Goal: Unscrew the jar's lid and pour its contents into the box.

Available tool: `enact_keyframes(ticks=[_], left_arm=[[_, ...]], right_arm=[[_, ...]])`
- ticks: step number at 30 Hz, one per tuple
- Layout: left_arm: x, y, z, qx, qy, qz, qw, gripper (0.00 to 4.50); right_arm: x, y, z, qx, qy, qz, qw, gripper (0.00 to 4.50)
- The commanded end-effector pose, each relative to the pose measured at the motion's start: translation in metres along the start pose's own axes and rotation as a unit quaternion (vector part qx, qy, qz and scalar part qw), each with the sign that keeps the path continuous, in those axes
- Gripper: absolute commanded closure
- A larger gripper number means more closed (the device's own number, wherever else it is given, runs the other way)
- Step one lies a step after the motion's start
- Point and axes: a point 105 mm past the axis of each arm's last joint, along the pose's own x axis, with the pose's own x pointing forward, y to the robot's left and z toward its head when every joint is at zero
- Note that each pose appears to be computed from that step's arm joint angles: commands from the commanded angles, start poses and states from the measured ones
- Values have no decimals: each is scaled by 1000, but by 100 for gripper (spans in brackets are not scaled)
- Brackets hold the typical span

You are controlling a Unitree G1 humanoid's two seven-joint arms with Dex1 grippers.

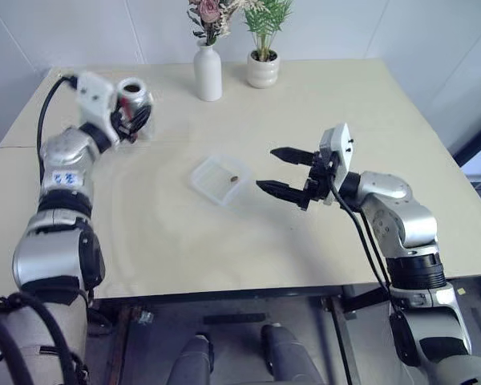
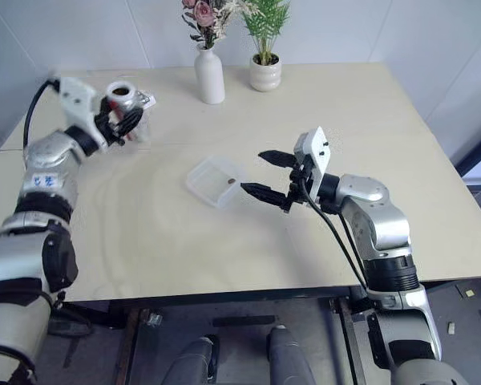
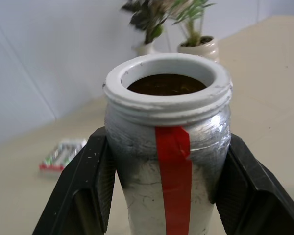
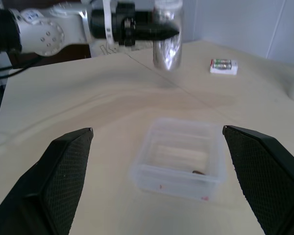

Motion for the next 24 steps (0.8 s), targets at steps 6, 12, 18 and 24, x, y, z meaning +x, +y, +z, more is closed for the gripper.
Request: enact_keyframes(ticks=[6,12,18,24], left_arm=[[-48,42,-40,-105,-2,125,987,215],[-53,39,-58,-122,8,146,982,215],[-50,28,-64,-99,11,125,987,215],[-50,26,-63,-69,18,115,991,120]], right_arm=[[5,17,28,-90,-18,62,994,3],[3,18,26,-92,-14,59,994,3],[1,17,26,-91,-13,55,994,3],[1,16,23,-85,-10,51,995,0]])
